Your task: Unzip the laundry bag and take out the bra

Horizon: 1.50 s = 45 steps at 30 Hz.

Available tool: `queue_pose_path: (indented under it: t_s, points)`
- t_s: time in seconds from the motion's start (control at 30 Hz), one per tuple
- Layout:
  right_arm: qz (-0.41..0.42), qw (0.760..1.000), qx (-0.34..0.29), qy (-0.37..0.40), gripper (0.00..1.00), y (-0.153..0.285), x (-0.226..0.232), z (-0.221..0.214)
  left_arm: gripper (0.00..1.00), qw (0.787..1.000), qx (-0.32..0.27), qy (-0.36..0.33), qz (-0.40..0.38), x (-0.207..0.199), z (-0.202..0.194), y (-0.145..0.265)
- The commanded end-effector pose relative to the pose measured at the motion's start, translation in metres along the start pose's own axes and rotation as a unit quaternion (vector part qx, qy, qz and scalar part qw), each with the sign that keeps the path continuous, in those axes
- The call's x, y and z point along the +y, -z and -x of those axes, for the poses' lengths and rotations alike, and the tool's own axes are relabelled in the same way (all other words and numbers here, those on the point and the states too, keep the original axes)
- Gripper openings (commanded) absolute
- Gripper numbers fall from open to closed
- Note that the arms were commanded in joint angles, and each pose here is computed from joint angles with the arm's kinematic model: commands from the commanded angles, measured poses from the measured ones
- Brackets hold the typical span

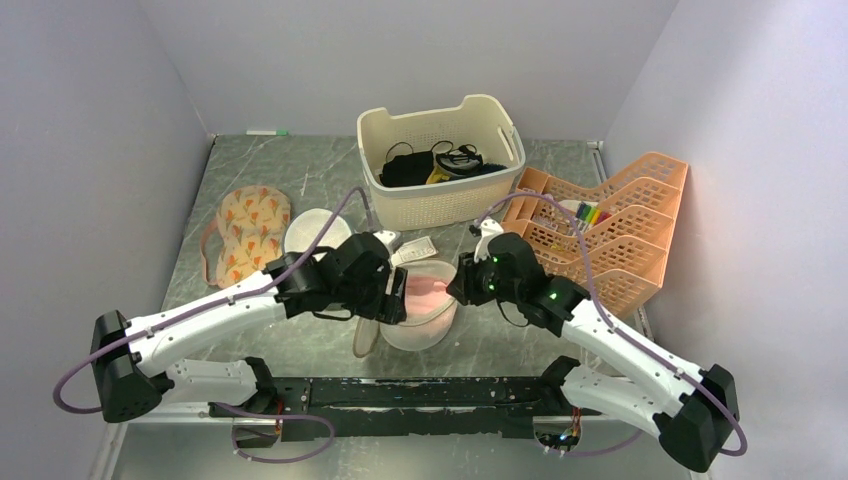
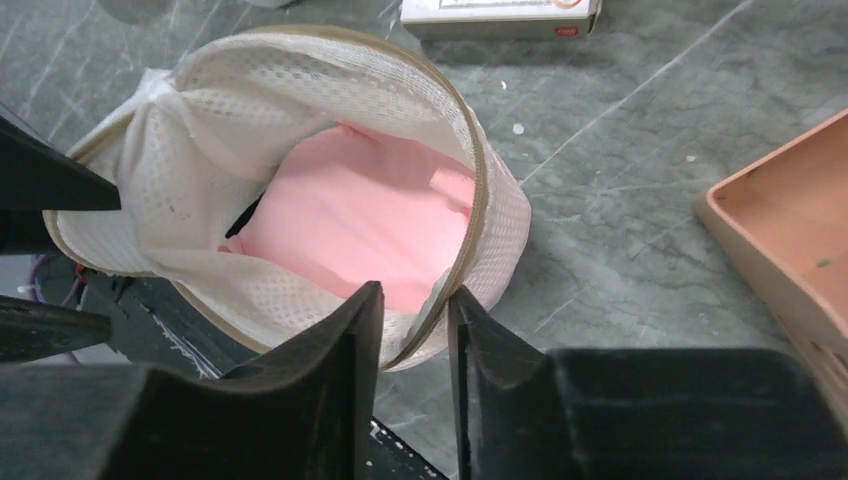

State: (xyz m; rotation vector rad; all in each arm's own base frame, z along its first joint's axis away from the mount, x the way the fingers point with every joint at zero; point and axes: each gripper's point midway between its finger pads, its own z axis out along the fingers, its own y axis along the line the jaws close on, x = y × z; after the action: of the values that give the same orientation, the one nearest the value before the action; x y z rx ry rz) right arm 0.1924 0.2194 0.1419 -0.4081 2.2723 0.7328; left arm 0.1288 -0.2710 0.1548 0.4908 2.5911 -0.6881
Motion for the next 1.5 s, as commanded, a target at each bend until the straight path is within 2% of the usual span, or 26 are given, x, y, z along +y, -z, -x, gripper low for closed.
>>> queue_pose_path:
  t_s: [0.0,0.13,0.27,0.33,0.4,0.53,0.63,0.7,0.83,0.97,1.1,1.3,1.37,1.47]
  points:
    - [-0.039,0.998,-0.027,0.029,0.35,0.018,-0.006,0.028,0.8,0.994,-0.075,0.006,0.077,0.017,0.037,0.024]
    - [-0.066,0.996,-0.037,0.043,0.46,0.03,-0.011,0.042,0.8,0.991,-0.099,0.009,0.094,0.019,0.051,0.028]
    - [-0.048,0.996,-0.05,0.052,0.55,0.039,0.002,0.056,0.81,0.988,-0.128,0.002,0.082,0.011,0.067,0.039]
    - [-0.03,0.996,-0.054,0.058,0.59,0.039,0.013,0.058,0.92,0.985,-0.152,-0.004,0.08,0.007,0.081,0.051]
    - [-0.008,0.997,-0.044,0.069,0.6,0.032,0.027,0.054,1.0,0.98,-0.181,-0.016,0.077,0.003,0.098,0.065]
    - [0.006,0.995,-0.009,0.094,0.58,0.013,0.051,0.034,1.0,0.966,-0.24,-0.045,0.081,-0.001,0.128,0.091]
    - [-0.01,0.994,0.011,0.108,0.54,0.004,0.058,0.019,1.0,0.963,-0.252,-0.068,0.071,-0.007,0.143,0.098]
    - [-0.023,0.994,0.02,0.105,0.51,-0.003,0.053,0.011,1.0,0.963,-0.248,-0.087,0.063,-0.012,0.147,0.093]
    - [-0.101,0.989,0.003,0.107,0.51,-0.012,0.016,0.002,1.0,0.964,-0.231,-0.116,0.055,-0.013,0.15,0.07]
    - [-0.103,0.987,-0.031,0.118,0.5,-0.02,0.009,0.004,1.0,0.969,-0.198,-0.137,0.055,0.006,0.15,0.042]
    - [-0.087,0.986,-0.054,0.134,0.48,-0.025,0.011,0.006,1.0,0.976,-0.17,-0.134,-0.038,0.005,0.134,0.009]
    - [-0.073,0.985,-0.069,0.141,0.48,-0.029,0.015,0.008,0.96,0.979,-0.095,-0.127,-0.124,-0.006,0.105,-0.025]
    - [-0.081,0.984,-0.068,0.14,0.48,-0.032,0.013,0.009,0.93,0.979,-0.075,-0.124,-0.144,-0.009,0.097,-0.031]
    - [-0.1,0.983,-0.061,0.142,0.42,-0.037,0.007,0.007,0.83,0.985,-0.049,-0.12,-0.114,0.004,0.091,-0.045]
